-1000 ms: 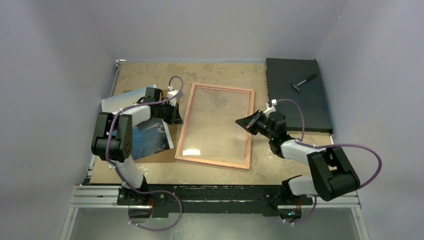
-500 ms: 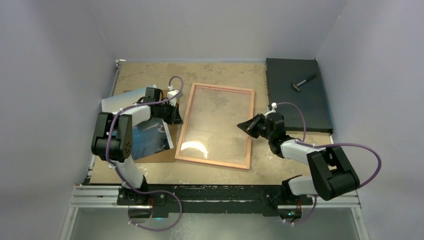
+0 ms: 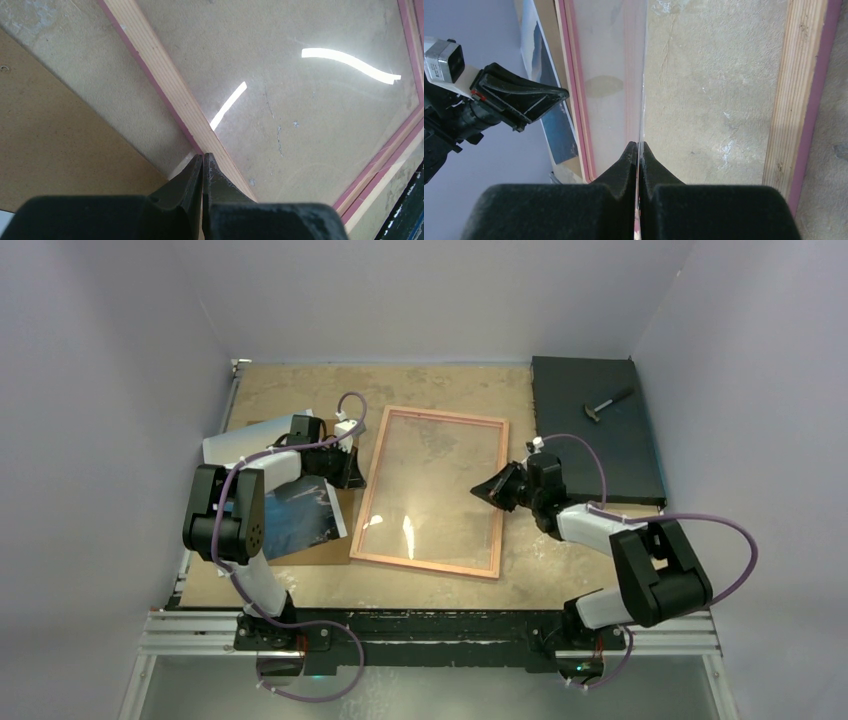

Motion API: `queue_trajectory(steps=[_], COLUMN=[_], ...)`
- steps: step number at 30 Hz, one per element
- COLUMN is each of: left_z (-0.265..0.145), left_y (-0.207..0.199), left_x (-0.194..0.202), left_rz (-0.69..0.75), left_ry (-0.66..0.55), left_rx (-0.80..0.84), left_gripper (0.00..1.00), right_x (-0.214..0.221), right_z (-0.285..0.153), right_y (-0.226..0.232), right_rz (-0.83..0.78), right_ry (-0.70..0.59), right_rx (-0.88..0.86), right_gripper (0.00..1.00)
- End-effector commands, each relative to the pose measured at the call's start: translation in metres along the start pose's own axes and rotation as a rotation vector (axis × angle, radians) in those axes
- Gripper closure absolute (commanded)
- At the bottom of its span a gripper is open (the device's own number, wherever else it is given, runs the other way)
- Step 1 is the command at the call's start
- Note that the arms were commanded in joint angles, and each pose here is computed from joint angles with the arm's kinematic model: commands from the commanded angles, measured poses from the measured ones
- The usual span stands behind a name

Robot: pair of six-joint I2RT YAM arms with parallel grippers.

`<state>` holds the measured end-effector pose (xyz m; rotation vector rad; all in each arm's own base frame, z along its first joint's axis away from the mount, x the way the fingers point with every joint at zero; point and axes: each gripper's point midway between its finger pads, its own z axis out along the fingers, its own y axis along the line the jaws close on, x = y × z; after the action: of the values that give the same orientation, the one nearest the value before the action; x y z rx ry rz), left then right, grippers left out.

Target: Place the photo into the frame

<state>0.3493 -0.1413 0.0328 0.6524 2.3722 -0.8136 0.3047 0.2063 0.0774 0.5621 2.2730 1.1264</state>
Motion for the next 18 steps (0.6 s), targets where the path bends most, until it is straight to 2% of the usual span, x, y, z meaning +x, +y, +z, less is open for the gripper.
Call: queue_trajectory(steps=[1,10,18], left_z=[0.001,0.001,0.001], left_y=[0.003,0.002,0.001], left_x=[0.054,0.055,0.051], left_rz=[-0.065,-0.063,-0.064], left_ry=[0.162,0.162,0.155], left_rx=[-0.025,-0.022,-0.020], left_gripper=[1.00,1.00,1.00], right_x=[0.008,0.003,0.011], right_z=[-0.006,-0.018,-0.016], right_y=[0.022,0.022,0.007], right_rz=[-0.049,-0.029,-0.001], right_ry=[0.069,0.010,0.036], right_rx=[-0.047,-0.033,0.018], right_gripper=[1.00,1.00,1.00])
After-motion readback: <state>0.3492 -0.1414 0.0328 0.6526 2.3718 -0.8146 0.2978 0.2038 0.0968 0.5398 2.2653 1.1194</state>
